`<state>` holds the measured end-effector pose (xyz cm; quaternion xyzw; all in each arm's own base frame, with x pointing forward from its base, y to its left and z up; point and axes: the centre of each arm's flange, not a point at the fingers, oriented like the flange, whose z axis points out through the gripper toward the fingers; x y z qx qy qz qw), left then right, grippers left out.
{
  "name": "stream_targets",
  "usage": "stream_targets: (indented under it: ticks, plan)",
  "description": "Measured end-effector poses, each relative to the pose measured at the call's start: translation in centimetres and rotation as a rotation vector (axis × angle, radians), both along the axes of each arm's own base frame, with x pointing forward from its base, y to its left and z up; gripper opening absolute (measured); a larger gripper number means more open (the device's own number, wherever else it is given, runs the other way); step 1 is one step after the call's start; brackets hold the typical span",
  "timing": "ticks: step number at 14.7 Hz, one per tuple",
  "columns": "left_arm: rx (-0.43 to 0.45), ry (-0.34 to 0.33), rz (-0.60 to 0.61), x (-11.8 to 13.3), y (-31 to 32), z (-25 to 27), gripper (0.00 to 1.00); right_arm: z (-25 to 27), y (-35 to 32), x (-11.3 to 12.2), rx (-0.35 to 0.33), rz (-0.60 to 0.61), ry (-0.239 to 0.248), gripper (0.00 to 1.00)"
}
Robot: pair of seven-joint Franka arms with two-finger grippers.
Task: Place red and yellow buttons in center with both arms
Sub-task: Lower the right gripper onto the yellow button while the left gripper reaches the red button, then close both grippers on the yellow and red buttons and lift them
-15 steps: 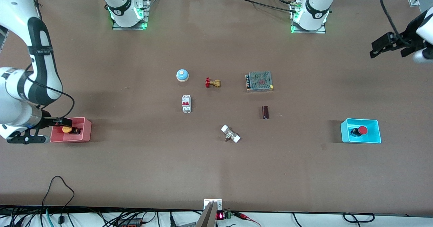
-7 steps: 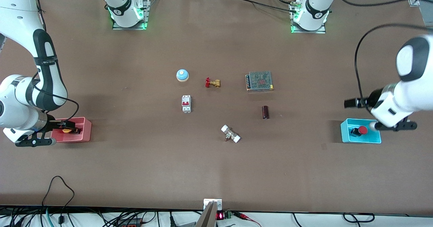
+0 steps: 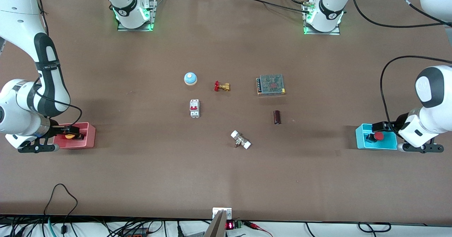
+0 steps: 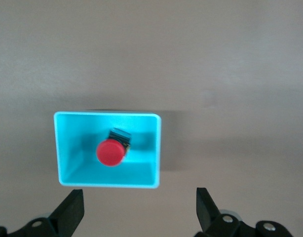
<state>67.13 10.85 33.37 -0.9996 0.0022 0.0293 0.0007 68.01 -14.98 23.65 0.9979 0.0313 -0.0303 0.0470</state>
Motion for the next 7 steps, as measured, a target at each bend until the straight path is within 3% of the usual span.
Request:
stream_targets:
  ticks: [7]
  plan:
    - [0.001, -0.053, -0.003, -0.4, 3.1, -6.3, 1.0, -0.9, 0.2, 0.0, 0.007, -0.001, 0.01, 0.99]
